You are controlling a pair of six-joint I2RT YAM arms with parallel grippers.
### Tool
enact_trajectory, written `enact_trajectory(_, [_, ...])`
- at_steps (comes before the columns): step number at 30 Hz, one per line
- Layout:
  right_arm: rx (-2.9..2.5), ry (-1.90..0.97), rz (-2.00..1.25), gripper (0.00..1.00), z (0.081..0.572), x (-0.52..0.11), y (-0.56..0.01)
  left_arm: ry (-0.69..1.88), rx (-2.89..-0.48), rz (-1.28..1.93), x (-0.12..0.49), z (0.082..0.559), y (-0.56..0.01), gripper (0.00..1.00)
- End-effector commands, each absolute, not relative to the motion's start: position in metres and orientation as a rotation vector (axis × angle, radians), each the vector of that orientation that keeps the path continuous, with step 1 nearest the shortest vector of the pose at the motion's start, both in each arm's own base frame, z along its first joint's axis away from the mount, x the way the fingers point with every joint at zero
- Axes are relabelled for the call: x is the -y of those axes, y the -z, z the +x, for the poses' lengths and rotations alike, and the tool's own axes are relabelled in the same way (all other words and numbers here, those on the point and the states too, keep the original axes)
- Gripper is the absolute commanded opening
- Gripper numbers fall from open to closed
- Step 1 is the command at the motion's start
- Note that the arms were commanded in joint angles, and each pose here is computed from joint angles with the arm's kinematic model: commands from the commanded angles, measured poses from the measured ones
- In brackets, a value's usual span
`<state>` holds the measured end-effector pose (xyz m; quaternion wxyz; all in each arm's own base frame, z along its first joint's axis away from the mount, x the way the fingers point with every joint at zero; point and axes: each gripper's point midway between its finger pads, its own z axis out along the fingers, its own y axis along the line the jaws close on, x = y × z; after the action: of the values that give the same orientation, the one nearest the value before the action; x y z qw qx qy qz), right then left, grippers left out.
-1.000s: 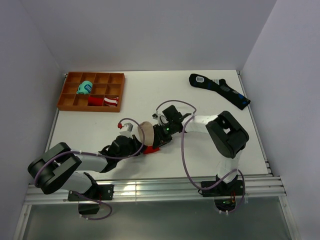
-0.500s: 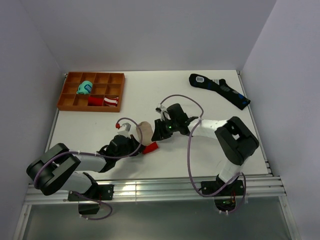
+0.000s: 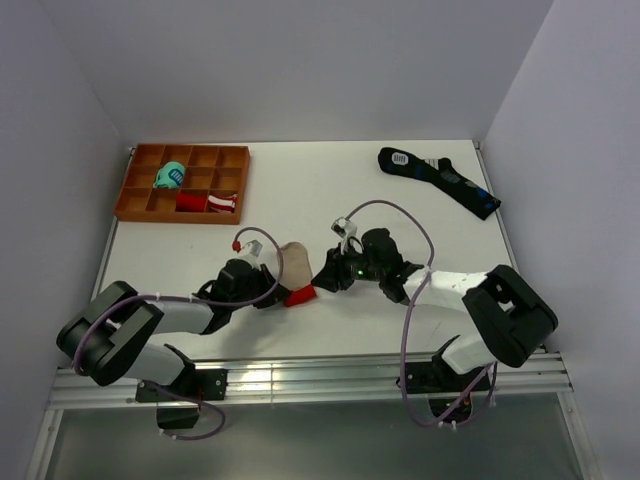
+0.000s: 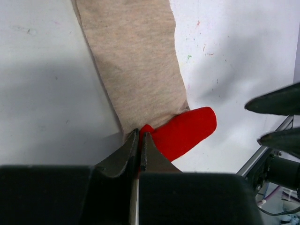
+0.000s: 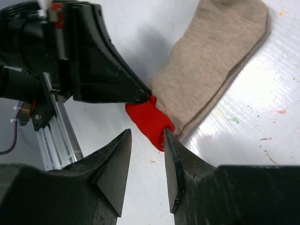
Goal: Roll the socks
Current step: Roll the sock at the center of the board.
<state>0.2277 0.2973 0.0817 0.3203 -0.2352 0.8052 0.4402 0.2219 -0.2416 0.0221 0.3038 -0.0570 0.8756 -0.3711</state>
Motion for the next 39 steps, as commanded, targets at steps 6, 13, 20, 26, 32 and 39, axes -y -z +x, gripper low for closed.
enact_trajectory(6, [-1.863, -1.090, -0.718, 0.42, 0.226, -0.314, -0.114, 0.842, -2.608, -0.169, 0.220, 0.194, 0.025, 0.00])
enact_trajectory(13, [-1.904, -0.961, -0.770, 0.42, 0.221, -0.321, -0.094, 0.807, -2.666, -0.157, 0.221, 0.196, 0.024, 0.00])
enact_trajectory(20, [-1.951, -0.825, -0.827, 0.42, 0.222, -0.323, -0.079, 0.737, -2.739, -0.149, 0.219, 0.197, 0.023, 0.00])
enact_trajectory(26, [-1.986, -0.734, -0.864, 0.43, 0.219, -0.319, -0.065, 0.720, -2.795, -0.136, 0.219, 0.196, 0.019, 0.00])
enact_trajectory(32, [-2.013, -0.650, -0.897, 0.43, 0.220, -0.317, -0.055, 0.768, -2.832, -0.111, 0.222, 0.200, 0.015, 0.00])
enact_trajectory(39, [-2.024, -0.603, -0.937, 0.46, 0.215, -0.319, -0.046, 0.827, -2.851, -0.142, 0.223, 0.203, 0.013, 0.00])
